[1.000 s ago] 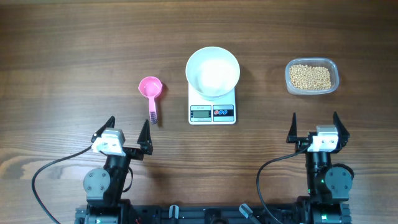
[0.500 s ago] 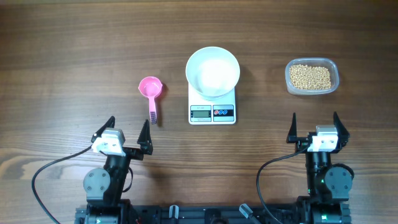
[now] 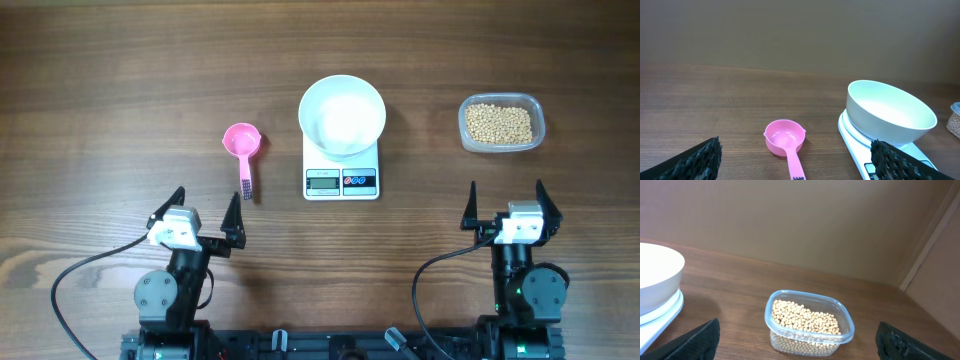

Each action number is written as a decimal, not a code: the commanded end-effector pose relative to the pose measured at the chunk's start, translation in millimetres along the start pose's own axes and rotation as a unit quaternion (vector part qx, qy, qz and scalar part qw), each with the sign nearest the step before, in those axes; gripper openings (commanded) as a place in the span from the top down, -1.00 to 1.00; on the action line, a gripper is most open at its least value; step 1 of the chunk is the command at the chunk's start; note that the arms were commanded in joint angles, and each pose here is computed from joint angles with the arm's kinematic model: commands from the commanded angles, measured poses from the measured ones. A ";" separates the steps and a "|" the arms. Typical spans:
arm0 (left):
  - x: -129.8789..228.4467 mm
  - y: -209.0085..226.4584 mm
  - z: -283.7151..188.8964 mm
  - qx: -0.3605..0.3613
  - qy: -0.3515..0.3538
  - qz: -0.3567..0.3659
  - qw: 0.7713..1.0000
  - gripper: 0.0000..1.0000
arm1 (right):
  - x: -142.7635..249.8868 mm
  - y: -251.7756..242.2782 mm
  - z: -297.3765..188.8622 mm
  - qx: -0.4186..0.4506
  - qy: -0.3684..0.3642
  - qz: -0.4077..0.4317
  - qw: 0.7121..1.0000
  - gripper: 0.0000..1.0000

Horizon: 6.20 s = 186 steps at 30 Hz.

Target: Scoop item into bowl and weigh 150g on scale

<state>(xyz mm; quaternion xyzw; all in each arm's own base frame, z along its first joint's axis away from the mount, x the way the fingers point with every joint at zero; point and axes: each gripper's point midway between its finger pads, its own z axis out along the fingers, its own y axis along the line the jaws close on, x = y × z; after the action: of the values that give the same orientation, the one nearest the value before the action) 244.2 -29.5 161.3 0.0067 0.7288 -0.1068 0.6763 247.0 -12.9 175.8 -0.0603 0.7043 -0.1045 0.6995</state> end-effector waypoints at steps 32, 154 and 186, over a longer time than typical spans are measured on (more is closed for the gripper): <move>2.2 0.7 0.1 -0.002 0.001 -0.009 1.000 -1.00 | 0.5 -1.8 0.0 0.006 0.000 -0.005 1.000 -0.99; 137.8 -5.8 125.5 -0.179 0.553 -0.078 0.810 0.19 | 0.5 -1.8 0.0 0.006 0.000 -0.005 1.000 -0.99; 135.9 -1.6 130.1 -0.180 0.545 -0.087 0.814 0.48 | 0.5 -1.8 0.0 0.006 0.000 -0.005 1.000 -0.99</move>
<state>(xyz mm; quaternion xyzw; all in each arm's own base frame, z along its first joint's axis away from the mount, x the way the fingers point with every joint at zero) 355.3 -70.3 18.8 -0.1201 0.9824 -0.0081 0.1427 247.1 -12.9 175.4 -0.0605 0.7049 -0.1046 0.6990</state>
